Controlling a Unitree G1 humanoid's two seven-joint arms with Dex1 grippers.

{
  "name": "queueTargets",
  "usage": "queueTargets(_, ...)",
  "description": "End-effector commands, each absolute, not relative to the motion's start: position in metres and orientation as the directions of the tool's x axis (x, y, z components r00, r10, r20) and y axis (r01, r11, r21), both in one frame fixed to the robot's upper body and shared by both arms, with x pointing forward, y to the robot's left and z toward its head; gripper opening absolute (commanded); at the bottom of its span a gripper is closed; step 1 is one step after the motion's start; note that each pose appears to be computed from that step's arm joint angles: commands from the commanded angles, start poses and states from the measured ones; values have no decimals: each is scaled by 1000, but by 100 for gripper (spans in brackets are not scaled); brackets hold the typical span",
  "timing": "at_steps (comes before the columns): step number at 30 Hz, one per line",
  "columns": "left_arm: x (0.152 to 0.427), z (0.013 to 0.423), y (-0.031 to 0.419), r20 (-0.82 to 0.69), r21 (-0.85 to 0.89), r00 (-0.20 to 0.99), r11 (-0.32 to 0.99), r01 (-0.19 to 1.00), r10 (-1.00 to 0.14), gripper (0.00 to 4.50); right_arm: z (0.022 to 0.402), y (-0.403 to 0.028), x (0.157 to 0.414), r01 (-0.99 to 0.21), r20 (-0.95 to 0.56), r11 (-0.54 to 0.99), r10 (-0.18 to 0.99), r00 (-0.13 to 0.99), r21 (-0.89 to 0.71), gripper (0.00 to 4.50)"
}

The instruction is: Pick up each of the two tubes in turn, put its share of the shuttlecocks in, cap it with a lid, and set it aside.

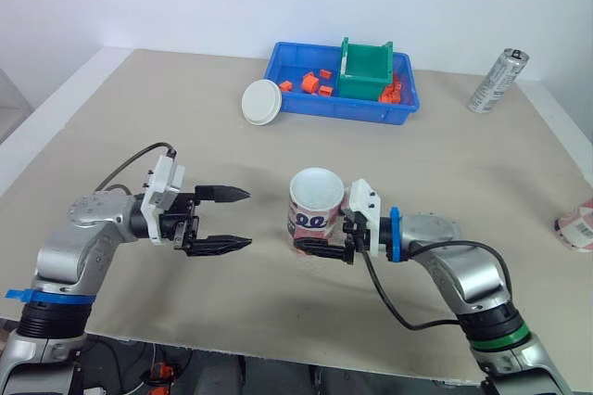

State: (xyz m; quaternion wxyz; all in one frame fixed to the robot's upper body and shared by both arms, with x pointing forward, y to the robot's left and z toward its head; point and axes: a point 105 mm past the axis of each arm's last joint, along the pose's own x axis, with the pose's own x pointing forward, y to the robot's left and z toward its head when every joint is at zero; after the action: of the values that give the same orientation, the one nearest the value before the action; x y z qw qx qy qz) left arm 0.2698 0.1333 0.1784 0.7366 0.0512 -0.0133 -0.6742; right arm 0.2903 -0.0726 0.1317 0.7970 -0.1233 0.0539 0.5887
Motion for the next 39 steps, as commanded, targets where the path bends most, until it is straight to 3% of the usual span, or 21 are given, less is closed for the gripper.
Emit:
queueTargets(1, 271, 188, 131, -41, 130, 80, 74, 989, -996, 450, 141, -74, 290, -948, -208, 278, 929, 306, -154, 250)
queueTargets(7, 278, 193, 113, 4, 127, 51, 51, 991, -999, 450, 162, -92, 294, -921, -167, 346, 912, 376, -181, 250)
queueTargets(11, 287, 196, 90, 33, 121, 34, 37, 992, -999, 450, 191, -132, 309, -823, -75, 524, 832, 550, -221, 250)
queueTargets(14, 297, 195, 65, 31, 132, 15, 19, 991, -999, 450, 205, -200, 331, -590, -6, 767, 609, 793, -253, 250)
queueTargets(17, 306, 200, 44, 58, 128, 2, 9, 992, -998, 450, 205, -270, 339, -309, 25, 917, 325, 945, -251, 250)
queueTargets(20, 318, 205, 25, 79, 123, 16, 25, 992, -997, 450, 201, -324, 334, -85, 48, 974, 97, 994, -212, 250)
queueTargets(25, 326, 220, -10, 131, 133, -9, 8, 991, -991, 450, 192, -386, 321, 197, 73, 971, -189, 979, -136, 250)
queueTargets(32, 325, 225, -27, 153, 146, -31, -9, 989, -988, 450, 176, -401, 313, 248, 39, 964, -245, 969, -95, 250)
queueTargets(38, 325, 223, -29, 138, 148, -39, -18, 989, -990, 450, 164, -395, 318, 219, 5, 974, -219, 976, -55, 250)
queueTargets(39, 325, 223, -28, 136, 150, -39, -19, 989, -990, 450, 163, -393, 319, 213, 3, 977, -213, 977, -27, 281)
